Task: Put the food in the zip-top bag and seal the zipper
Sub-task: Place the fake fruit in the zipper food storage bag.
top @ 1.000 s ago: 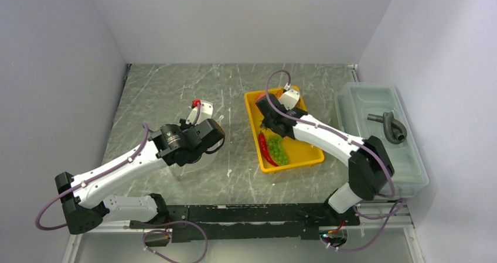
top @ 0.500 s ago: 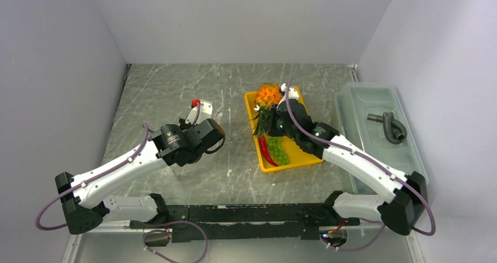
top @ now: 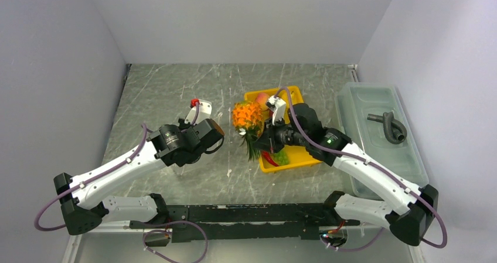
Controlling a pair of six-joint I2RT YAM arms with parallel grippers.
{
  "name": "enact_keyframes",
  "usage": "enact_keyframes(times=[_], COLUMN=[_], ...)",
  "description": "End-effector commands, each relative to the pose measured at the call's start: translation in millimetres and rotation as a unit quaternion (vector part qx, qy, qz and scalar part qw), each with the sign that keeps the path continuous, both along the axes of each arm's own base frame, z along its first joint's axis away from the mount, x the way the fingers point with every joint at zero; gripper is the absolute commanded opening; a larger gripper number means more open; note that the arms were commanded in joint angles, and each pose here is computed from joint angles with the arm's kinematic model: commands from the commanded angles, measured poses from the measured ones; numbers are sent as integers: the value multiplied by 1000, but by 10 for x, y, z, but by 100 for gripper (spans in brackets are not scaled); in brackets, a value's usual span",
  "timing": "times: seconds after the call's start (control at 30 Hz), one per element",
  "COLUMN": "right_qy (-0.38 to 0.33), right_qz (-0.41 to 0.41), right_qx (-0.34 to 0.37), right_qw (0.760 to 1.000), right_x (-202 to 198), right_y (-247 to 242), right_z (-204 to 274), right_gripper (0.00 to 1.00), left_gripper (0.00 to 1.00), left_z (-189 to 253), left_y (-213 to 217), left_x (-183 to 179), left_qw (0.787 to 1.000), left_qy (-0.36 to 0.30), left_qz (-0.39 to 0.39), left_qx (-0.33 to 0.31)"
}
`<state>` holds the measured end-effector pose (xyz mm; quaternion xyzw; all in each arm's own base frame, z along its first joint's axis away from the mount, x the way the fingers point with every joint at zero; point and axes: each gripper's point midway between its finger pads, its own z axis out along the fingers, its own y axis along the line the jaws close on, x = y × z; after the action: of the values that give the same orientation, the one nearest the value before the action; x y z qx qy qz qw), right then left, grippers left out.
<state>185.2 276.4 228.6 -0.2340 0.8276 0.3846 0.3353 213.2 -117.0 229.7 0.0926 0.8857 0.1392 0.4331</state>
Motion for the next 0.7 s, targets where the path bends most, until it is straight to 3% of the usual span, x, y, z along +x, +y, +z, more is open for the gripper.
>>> enact_keyframes(times=[0.0, 0.67], right_qy=[-34, 10], right_qz=[107, 207], right_qx=[59, 80], right_qw=[992, 975], right_x=[-384, -810], right_y=[65, 394], right_z=[389, 585], right_gripper=[0, 0], left_gripper=[0, 0], left_z=[79, 60], left_y=[5, -59], left_x=[45, 46], left_qw=[1000, 1000], left_qy=[-22, -15], left_qz=[8, -4], left_qx=[-7, -16])
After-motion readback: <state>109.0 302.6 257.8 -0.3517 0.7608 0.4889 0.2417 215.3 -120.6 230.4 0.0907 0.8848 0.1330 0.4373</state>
